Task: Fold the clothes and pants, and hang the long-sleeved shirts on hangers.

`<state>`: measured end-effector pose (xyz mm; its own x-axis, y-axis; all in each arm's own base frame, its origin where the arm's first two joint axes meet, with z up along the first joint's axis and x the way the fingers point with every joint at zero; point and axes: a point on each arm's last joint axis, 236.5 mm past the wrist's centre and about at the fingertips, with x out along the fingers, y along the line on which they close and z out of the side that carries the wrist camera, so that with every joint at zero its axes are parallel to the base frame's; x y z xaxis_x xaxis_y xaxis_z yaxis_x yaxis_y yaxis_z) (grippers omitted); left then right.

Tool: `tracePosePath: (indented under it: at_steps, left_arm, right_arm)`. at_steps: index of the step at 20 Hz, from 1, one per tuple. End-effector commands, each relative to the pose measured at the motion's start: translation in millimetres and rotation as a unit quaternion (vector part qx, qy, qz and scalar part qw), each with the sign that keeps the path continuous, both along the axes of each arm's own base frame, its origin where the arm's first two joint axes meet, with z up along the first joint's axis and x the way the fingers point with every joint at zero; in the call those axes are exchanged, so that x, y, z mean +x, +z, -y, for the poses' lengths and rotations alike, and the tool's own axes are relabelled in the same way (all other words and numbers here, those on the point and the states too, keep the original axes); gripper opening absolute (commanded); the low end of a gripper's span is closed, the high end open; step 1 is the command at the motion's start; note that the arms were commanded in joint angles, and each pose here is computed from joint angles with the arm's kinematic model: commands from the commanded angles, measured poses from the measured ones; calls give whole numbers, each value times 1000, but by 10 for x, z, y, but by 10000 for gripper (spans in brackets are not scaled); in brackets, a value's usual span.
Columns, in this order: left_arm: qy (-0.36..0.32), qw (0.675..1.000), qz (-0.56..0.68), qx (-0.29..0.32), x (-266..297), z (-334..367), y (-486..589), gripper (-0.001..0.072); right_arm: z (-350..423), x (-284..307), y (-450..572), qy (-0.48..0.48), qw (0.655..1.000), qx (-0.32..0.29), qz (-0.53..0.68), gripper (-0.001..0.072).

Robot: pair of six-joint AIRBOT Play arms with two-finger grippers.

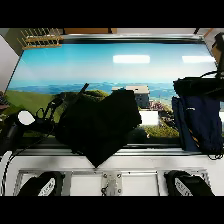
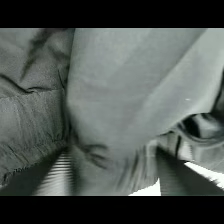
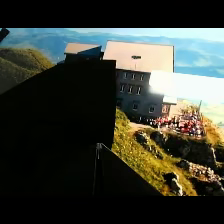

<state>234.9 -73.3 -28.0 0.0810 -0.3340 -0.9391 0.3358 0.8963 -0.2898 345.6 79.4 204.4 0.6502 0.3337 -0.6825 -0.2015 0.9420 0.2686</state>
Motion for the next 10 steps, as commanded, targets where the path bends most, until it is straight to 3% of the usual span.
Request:
tracePosePath:
  at_steps: [1, 3, 4, 5, 6, 10]
  left_arm:
    - [-7, 1000, -29, -2, -33, 6, -23, 18]
    - [-5, 1000, -17, -2, 66, 4, 71, 19]
    - [-5, 1000, -7, -2, 124, 3, 134, 18]
    - [-5, 1000, 4, -2, 182, 2, 199, 19]
    - [-5, 1000, 12, -2, 227, 1, 251, 19]
    - [-6, 1000, 25, -2, 298, 2, 345, 18]
  right_arm:
    - [-5, -98, -546, -1, 998, 1, -66, 14]
    - [1, -199, -1043, -32, 990, 22, -139, 18]
    - [1, -257, -1315, -48, 982, 32, -178, 127]
    - [-10, -323, -1595, -62, 973, 42, -217, 448]
    - [-43, -383, -1893, -74, 963, 54, -254, 720]
    - [-359, -352, -2686, -141, 914, 167, -342, 706]
